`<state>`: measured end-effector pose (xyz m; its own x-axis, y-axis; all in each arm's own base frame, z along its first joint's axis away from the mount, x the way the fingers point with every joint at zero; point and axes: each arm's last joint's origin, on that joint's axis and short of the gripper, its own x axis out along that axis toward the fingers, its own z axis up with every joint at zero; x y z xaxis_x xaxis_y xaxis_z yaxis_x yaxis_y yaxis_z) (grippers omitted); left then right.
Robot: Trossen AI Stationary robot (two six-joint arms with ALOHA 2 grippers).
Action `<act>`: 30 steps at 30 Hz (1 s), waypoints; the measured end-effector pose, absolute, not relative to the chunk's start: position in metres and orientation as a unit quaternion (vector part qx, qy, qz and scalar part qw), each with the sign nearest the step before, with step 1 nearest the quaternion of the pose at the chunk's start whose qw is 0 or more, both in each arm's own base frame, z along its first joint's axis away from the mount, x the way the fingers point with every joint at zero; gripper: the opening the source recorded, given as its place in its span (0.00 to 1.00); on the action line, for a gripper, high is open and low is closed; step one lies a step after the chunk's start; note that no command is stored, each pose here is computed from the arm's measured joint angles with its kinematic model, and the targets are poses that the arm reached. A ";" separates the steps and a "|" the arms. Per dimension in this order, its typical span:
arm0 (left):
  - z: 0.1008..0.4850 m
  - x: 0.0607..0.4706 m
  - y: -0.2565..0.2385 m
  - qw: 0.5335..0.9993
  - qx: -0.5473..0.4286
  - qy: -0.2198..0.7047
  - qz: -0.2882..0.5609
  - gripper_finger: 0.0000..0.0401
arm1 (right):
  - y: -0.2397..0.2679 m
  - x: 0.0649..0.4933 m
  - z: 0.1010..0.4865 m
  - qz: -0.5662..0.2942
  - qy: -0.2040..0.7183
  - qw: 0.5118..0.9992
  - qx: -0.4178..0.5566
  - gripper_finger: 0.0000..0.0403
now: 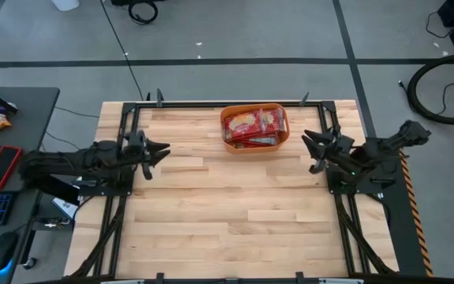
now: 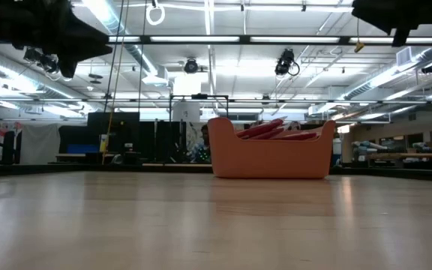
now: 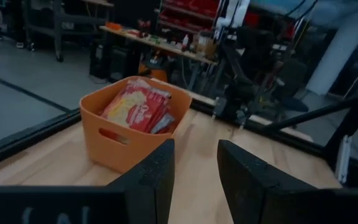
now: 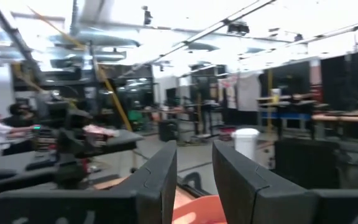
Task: Sort popcorn bags into baskets
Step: Return to Home Position
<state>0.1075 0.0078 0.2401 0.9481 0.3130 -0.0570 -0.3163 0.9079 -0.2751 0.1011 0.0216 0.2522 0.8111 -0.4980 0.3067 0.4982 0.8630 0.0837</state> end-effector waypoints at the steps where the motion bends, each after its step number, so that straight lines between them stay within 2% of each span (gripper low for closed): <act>1: 0.237 0.107 0.007 0.977 -0.145 -0.001 0.158 0.31 | 0.022 0.099 0.253 -0.253 -0.162 0.954 0.000 0.27; 11: 0.202 0.106 0.001 0.979 -0.162 -0.020 0.124 0.31 | 0.025 0.079 0.250 -0.190 -0.149 0.970 -0.019 0.27; 20: 0.185 0.106 -0.005 0.987 -0.127 -0.002 0.098 0.31 | 0.025 0.061 0.246 -0.107 -0.153 0.982 -0.008 0.27; 30: 0.165 0.108 -0.007 0.993 -0.066 0.007 0.093 0.31 | 0.032 0.058 0.236 -0.118 -0.094 0.985 0.082 0.27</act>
<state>0.1077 -0.0066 0.1654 0.9824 0.1848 -0.0271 -0.1867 0.9739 -0.1292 0.0583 0.0318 0.2359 0.9545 -0.2474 0.1666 0.2163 0.9588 0.1842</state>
